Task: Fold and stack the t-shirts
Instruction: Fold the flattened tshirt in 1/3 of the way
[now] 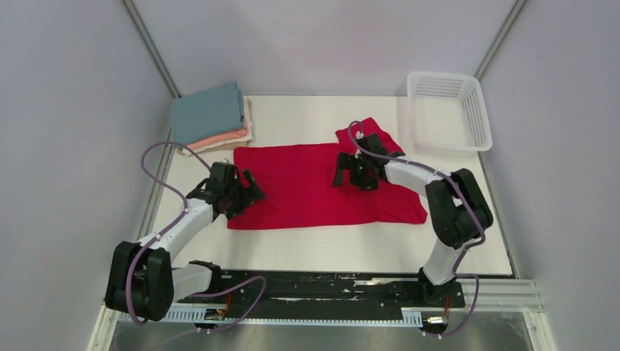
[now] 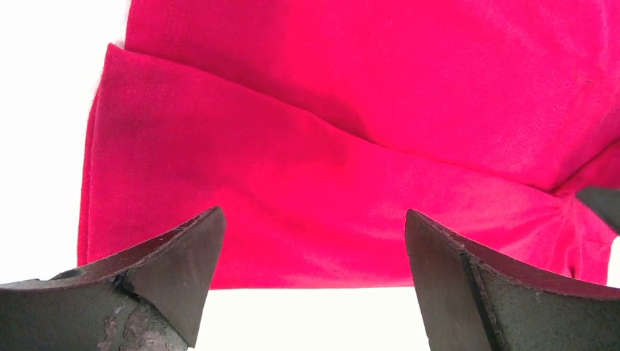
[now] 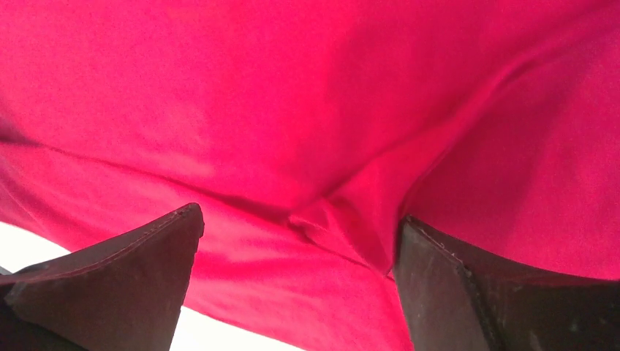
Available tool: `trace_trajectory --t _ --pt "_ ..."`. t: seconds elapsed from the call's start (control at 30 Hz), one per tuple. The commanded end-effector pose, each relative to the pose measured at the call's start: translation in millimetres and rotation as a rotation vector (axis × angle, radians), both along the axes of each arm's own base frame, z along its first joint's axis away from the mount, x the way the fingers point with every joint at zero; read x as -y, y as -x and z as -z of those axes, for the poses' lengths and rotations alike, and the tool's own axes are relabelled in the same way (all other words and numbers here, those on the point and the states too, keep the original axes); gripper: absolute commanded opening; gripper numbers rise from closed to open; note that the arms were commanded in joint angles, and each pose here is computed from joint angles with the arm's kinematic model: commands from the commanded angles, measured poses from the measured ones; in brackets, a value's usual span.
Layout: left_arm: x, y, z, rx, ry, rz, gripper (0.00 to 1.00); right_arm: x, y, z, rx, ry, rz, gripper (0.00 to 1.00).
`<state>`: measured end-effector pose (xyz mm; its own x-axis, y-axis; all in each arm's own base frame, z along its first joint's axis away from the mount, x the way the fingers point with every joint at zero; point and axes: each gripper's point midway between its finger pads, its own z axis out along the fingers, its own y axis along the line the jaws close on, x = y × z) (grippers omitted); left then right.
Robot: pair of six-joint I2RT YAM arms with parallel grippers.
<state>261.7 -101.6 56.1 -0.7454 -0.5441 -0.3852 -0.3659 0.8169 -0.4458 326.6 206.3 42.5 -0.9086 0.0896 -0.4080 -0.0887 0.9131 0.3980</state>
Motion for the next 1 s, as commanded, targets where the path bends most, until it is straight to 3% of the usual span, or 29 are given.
trace_trajectory --t 0.0,0.13,0.3,0.5,0.7,0.97 --pt "1 -14 -26 0.082 -0.003 0.010 1.00 -42 -67 -40 0.156 -0.073 0.019 1.00" --pt "-1 -19 -35 0.103 -0.012 0.001 1.00 -44 -89 -62 0.224 -0.022 0.064 1.00" --pt "14 -43 -49 0.157 0.047 0.031 1.00 -1 -57 -31 0.164 0.137 0.146 1.00" --pt "26 -63 -22 0.084 0.060 0.060 1.00 30 -19 -2 0.108 0.219 0.166 1.00" --pt "29 -33 27 -0.061 0.091 0.049 1.00 40 45 29 -0.012 0.181 0.150 1.00" --pt "14 54 55 -0.195 0.045 -0.013 1.00 63 155 43 -0.164 0.128 0.132 1.00"
